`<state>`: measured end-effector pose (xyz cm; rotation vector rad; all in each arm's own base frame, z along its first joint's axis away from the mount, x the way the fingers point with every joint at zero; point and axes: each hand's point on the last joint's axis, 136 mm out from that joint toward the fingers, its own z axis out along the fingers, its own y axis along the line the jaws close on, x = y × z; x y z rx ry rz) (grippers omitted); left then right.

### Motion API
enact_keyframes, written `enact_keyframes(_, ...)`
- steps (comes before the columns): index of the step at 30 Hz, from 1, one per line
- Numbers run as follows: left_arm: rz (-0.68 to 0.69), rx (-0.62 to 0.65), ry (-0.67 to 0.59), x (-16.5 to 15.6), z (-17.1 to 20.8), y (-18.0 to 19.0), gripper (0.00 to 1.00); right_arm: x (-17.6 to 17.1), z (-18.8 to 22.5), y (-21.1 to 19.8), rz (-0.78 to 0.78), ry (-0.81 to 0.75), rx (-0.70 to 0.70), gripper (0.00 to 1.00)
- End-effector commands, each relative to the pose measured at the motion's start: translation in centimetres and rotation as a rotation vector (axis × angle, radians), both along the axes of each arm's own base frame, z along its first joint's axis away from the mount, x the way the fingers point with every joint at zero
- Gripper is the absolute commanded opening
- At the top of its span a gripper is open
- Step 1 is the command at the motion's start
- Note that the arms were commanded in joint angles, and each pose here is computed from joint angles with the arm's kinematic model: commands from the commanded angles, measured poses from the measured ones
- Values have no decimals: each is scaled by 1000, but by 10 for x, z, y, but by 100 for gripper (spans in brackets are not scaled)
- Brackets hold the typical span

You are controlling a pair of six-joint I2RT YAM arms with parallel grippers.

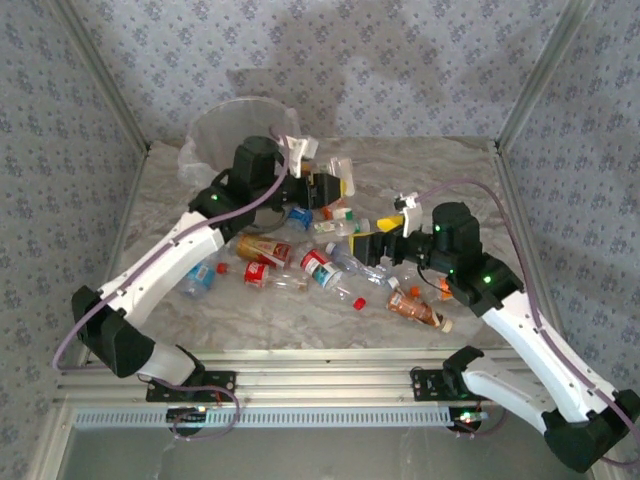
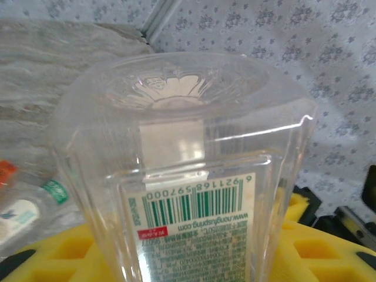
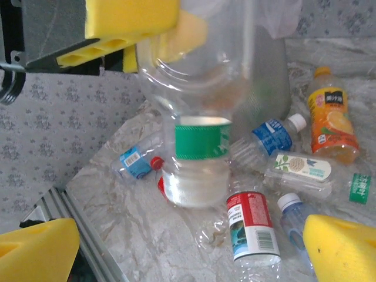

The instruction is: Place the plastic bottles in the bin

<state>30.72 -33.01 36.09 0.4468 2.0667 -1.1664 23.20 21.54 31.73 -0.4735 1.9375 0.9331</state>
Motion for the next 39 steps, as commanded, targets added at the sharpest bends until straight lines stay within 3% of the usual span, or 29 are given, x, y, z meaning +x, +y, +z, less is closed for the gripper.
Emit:
enact_keyframes(1, 7, 104, -127, -1, 30, 28, 47, -5, 27, -7, -33, -54, 45, 100)
enact_keyframes(9, 184, 352, -266, 46, 57, 92, 46, -27, 62, -22, -39, -149, 109, 100)
enact_keyframes(13, 259, 422, -338, 69, 74, 114, 45, -30, 64, -25, -45, -160, 104, 100)
enact_keyframes(17, 306, 580, -381, 98, 68, 129, 42, -32, 64, -27, -48, -164, 98, 100)
enact_keyframes(21, 333, 700, -365, 126, 55, 146, 43, -35, 63, -32, -60, -173, 82, 100)
enact_keyframes(29, 321, 806, -310, 167, 17, 161, 44, -36, 62, -35, -68, -172, 59, 100)
enact_keyframes(39, 220, 753, -72, 183, -68, 167, 48, -31, 55, -28, -42, -144, 41, 100)
